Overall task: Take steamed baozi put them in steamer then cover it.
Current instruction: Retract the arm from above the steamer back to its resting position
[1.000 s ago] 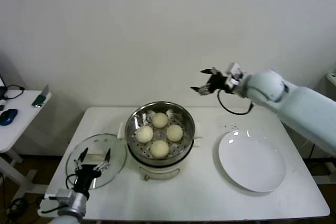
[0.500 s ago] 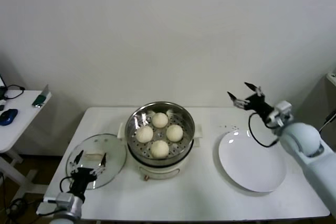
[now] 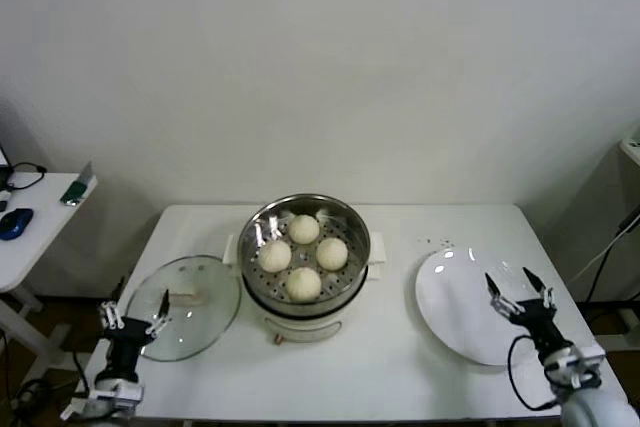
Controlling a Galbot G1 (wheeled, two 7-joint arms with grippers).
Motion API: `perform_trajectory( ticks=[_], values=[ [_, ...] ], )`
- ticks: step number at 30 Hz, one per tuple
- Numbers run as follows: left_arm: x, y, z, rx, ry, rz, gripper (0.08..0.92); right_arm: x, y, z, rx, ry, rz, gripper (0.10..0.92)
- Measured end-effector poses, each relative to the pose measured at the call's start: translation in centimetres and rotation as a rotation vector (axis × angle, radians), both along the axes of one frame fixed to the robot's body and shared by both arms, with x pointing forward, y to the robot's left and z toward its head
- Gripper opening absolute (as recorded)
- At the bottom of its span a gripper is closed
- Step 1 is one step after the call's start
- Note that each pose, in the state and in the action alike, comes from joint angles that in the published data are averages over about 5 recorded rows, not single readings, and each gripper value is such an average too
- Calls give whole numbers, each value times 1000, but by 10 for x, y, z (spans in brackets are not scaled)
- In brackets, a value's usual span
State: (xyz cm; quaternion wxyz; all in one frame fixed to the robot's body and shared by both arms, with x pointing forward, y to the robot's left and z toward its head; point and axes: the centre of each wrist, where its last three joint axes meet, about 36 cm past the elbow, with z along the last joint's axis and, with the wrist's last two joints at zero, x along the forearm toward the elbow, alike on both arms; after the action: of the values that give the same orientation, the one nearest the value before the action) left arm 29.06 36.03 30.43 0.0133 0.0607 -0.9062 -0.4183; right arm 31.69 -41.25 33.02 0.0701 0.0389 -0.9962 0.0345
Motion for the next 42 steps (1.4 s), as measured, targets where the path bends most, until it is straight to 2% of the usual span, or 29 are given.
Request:
perform_trajectory(
  ticks=[5, 14, 23, 32, 42],
  values=[
    [2, 12, -22, 259, -12, -32, 823, -23, 17, -19, 22, 2, -21, 823],
    [4, 27, -60, 539, 32, -96, 823, -52, 40, -42, 45, 14, -49, 823],
    [15, 30, -77, 649, 59, -105, 823, -70, 48, -57, 49, 25, -73, 823],
    [36, 25, -78, 720, 54, -89, 823, -84, 50, -65, 46, 31, -91, 823],
    [50, 23, -78, 780, 87, -63, 823, -93, 53, -64, 47, 15, -98, 823]
  ],
)
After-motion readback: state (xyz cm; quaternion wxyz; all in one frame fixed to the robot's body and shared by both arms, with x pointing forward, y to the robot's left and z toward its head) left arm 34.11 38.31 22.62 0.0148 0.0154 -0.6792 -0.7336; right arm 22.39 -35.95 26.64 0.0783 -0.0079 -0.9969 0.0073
